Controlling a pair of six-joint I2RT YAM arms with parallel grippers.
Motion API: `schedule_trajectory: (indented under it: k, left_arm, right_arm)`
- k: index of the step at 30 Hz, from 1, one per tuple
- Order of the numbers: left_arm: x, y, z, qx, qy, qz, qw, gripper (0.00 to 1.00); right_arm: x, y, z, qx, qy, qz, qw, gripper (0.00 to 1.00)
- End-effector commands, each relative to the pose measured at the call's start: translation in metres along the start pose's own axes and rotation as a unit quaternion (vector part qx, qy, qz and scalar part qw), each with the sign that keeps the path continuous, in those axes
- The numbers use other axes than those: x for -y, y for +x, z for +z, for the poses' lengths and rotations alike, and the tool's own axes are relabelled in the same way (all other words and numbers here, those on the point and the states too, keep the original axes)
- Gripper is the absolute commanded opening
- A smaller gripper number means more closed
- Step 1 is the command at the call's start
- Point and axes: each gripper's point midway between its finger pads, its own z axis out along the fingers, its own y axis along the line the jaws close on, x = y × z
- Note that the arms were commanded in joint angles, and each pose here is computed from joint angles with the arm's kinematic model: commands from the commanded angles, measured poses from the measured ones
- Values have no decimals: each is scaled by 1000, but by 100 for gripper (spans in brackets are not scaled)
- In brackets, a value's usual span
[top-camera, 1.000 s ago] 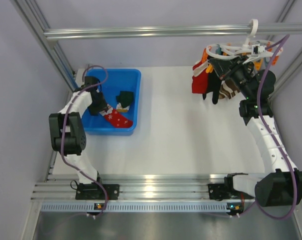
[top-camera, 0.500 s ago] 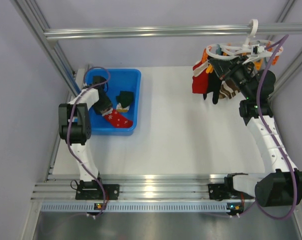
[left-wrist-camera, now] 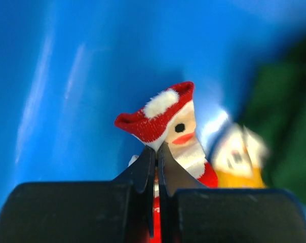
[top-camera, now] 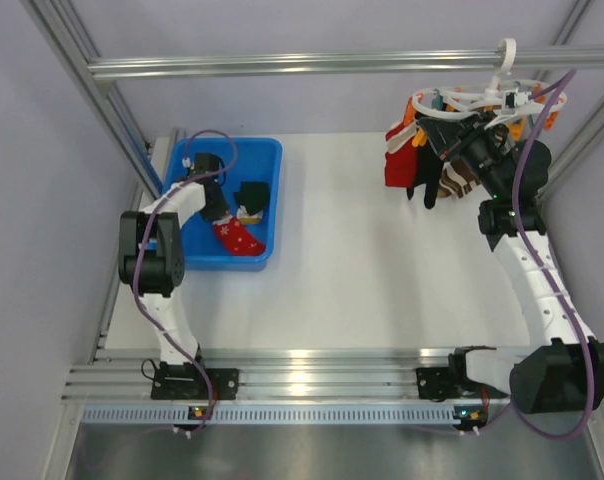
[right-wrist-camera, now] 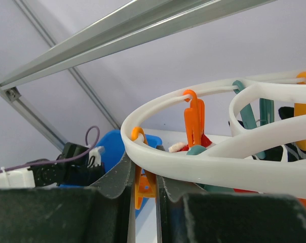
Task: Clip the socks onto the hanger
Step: Pick up the sock from the bin, then clamp the sock onto the hanger.
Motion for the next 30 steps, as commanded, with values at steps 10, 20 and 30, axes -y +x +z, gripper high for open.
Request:
schedule_trajectory:
  k: [10, 20, 30]
  left_arm:
    - [32, -56, -156, 296, 160, 245, 909, 0]
    - [78, -18, -303, 479, 354, 453, 663, 0]
    - [185, 13, -412, 539, 521, 516, 414, 0]
  right_arm:
    - [2, -32, 0, 44, 11, -30, 999, 0]
    - [-4, -38, 0, 56, 0, -30, 998, 0]
    - [-12, -41, 3, 59, -21, -24, 998, 0]
